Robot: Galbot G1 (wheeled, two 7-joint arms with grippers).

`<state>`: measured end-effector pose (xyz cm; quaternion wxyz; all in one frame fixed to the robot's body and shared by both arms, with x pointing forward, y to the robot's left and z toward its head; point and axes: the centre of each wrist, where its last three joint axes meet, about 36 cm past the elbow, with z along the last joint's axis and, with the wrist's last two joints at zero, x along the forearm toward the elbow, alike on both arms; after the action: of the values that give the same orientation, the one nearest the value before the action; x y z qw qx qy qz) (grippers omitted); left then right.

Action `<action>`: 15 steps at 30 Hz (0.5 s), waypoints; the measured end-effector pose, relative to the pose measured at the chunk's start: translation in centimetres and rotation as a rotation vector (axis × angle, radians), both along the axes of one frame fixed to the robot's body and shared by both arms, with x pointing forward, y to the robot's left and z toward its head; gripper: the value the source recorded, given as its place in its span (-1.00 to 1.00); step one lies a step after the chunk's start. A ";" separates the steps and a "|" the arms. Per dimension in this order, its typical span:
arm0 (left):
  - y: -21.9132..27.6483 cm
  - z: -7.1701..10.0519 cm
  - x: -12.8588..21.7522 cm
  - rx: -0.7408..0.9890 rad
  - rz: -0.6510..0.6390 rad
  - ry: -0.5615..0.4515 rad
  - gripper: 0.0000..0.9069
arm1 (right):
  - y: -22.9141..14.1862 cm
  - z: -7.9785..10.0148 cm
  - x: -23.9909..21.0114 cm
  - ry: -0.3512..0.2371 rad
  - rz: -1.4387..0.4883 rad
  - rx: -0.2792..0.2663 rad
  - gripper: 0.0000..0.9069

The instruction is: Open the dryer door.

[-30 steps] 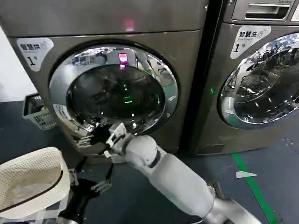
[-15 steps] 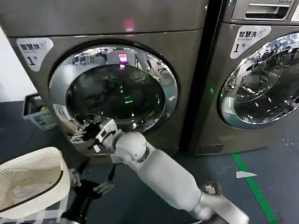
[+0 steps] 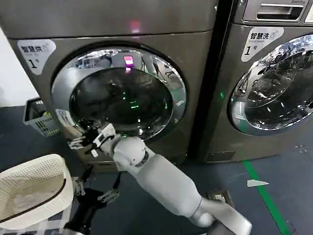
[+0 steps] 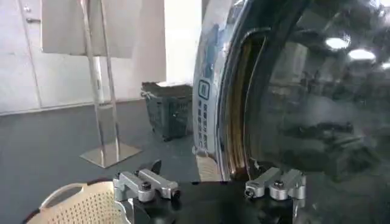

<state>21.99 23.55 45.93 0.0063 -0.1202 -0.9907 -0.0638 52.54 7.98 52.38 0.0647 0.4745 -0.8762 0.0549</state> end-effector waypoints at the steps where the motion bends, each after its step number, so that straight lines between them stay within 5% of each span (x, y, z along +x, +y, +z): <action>1: 0.0 0.1 0.0 0.001 0.002 -0.003 1.00 | 0.0 -0.1 0.1 0.001 -0.001 -0.003 1.00; 15: 0.0 0.2 -0.1 0.000 0.003 -0.004 1.00 | 0.2 -0.9 1.8 -0.007 0.004 -0.032 1.00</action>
<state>21.91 23.55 46.13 0.0045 -0.1188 -0.9908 -0.0640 54.33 8.16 51.52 0.0691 0.4749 -0.8745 0.0706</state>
